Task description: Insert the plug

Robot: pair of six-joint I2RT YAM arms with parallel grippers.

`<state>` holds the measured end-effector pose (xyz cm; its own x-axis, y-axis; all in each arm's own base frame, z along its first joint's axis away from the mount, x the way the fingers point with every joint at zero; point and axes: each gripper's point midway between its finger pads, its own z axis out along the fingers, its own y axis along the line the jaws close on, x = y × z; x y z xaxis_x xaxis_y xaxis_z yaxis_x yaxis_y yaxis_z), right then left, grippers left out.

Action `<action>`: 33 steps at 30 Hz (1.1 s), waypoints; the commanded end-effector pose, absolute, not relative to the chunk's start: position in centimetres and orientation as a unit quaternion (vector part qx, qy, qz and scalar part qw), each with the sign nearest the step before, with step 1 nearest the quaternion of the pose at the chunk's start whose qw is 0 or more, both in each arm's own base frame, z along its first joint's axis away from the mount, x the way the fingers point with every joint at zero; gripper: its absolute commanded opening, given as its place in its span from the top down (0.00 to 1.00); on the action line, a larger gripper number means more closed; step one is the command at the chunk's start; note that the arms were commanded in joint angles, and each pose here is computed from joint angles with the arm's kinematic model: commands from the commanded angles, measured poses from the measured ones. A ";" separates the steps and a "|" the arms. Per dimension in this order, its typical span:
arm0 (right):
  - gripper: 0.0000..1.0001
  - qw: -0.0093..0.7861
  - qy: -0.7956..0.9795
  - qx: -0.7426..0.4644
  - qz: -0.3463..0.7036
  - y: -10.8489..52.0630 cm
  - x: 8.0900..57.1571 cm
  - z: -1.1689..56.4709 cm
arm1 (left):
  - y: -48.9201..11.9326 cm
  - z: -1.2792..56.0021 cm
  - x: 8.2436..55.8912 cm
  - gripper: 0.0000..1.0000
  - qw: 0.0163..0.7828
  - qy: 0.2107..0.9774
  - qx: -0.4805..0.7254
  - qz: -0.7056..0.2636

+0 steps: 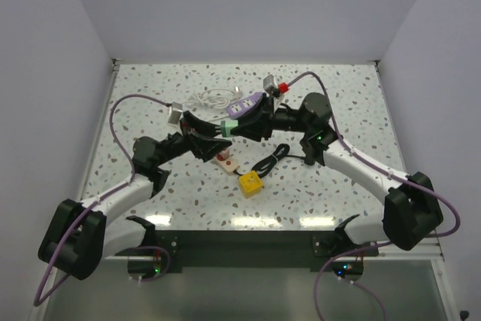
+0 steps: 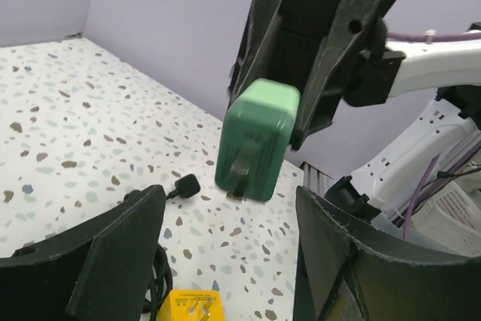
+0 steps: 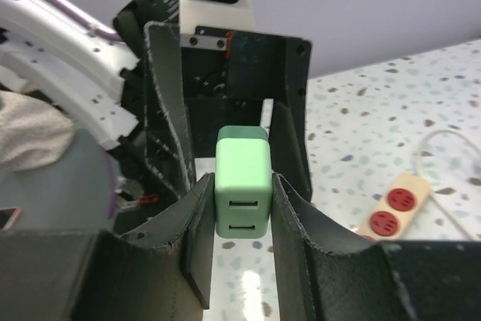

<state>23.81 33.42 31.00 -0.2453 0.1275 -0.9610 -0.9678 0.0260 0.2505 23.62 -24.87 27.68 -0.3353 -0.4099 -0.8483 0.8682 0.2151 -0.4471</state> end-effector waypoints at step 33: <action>1.00 0.301 0.832 -0.408 0.223 39.8 37.5 15.0 | -10.7 13.8 34.3 0.17 0.570 0.786 -0.073 -0.228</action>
<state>37.33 40.46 15.21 -0.4860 -0.4922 -0.7222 -0.8162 0.5510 0.1737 33.54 -11.45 12.52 -0.3933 -0.3844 -0.8352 0.1447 0.8712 -0.4691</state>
